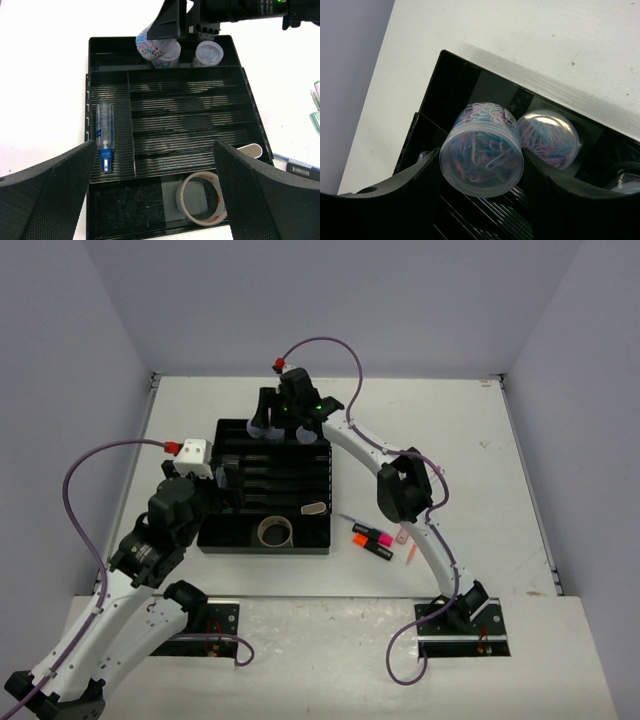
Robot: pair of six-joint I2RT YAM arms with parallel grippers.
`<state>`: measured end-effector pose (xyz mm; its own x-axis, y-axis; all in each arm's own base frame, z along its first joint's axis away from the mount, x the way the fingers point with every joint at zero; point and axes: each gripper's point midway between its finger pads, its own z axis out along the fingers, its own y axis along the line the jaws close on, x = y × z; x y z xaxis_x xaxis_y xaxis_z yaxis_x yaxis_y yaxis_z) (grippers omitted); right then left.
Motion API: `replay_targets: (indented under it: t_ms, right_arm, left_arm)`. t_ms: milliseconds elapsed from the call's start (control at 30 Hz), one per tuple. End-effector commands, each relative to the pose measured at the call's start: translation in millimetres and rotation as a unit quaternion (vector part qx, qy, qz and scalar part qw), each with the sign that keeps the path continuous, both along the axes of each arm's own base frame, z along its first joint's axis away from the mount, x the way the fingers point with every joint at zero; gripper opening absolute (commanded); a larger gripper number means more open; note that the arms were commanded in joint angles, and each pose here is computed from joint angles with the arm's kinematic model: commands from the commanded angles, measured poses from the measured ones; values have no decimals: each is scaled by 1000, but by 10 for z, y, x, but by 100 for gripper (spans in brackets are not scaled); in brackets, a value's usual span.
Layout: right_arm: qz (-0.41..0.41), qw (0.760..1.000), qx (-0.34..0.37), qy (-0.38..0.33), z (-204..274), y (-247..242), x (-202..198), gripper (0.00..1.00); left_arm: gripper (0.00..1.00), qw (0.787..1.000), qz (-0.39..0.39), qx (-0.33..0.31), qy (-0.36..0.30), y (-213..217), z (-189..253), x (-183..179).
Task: Sort the stationery into containers
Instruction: Place the stationery in the storage box, then pick up the pen from the center of the board.
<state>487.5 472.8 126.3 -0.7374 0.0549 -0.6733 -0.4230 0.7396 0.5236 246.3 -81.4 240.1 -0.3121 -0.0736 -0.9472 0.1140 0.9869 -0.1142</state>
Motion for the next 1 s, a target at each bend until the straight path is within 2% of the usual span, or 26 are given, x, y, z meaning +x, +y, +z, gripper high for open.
replay_targets:
  t_ms: [0,267,400,467,500,567,700,833,967]
  right_arm:
    - [31,996,78,-40,461,281,31,27]
    - [24,996,74,-34,314,297,73,29]
    - [23,997,68,-34,276,291,75,40]
    - [28,997,65,-43,311,298,68,52]
    - [32,996,63,-49,339,302,59,63]
    - [45,995,61,-59,406,316,15,97]
    - [63,993,58,-84,605,340,-63,99]
    - [59,989,67,-116,1071,245,-137,99]
    - [13,990,44,-130,1447,-204,-199,99]
  left_arm:
    - [100,1000,11,-6,-13,38,56,22]
    - [100,1000,1,-10,-17,10,82,11]
    - [100,1000,-4,-11,-17,-11,77,7]
    - [100,1000,-7,-12,-17,-20,81,5]
    - [100,1000,-8,-13,-17,-25,83,4]
    - [100,1000,-11,-13,-18,-33,85,3]
    - [100,1000,-12,-12,-16,-40,74,7]
    - [100,1000,-2,-9,-16,-6,76,16]
    - [100,1000,8,-13,-15,21,77,17]
